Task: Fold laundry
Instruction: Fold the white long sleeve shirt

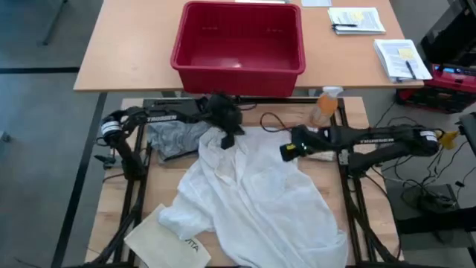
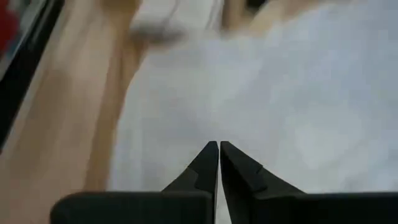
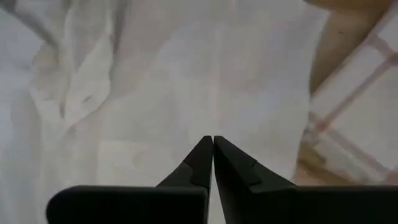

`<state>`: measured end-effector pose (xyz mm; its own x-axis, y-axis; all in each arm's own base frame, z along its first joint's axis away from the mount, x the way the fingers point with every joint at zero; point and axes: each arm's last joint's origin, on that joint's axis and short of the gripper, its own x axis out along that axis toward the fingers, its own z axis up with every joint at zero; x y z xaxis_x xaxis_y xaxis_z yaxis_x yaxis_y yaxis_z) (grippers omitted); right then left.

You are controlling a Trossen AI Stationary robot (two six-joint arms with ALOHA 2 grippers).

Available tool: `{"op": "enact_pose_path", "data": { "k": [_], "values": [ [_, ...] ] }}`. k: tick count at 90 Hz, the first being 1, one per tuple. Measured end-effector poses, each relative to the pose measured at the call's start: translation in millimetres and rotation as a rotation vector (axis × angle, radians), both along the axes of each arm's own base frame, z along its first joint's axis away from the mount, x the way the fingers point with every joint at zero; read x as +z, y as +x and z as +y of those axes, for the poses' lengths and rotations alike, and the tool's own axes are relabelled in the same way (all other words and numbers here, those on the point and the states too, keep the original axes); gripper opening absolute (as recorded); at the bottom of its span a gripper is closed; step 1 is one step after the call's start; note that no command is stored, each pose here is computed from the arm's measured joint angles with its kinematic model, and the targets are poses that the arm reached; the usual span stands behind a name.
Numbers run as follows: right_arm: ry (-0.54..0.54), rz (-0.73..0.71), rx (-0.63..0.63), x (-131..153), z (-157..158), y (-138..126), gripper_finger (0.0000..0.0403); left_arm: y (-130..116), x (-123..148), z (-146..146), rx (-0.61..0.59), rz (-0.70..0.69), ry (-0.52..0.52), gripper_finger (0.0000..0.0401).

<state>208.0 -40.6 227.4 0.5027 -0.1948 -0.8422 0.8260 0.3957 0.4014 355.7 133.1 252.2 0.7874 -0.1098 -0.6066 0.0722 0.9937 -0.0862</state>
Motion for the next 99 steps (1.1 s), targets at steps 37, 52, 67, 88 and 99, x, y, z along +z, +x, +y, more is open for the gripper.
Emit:
{"op": "enact_pose_path", "data": {
  "k": [37, 52, 67, 88, 99],
  "values": [
    [0.066, 0.326, -0.090, -35, -69, -26, 0.0000, 66, -72, -44, -0.014, 0.138, -0.080, 0.0000],
    [0.071, 0.422, -0.046, -54, -84, -24, 0.0000, 70, -101, -34, 0.052, 0.225, -0.146, 0.0000],
    [0.152, 0.501, -0.001, -77, -82, -25, 0.0000, 62, -116, -26, 0.096, 0.328, -0.192, 0.0000],
    [0.269, 0.521, 0.007, -77, -45, -42, 0.0000, 49, -122, -28, 0.082, 0.424, -0.234, 0.0000],
    [0.327, 0.497, -0.005, -71, -19, -55, 0.0000, 48, -124, -29, 0.072, 0.434, -0.267, 0.0000]
  ]
}}
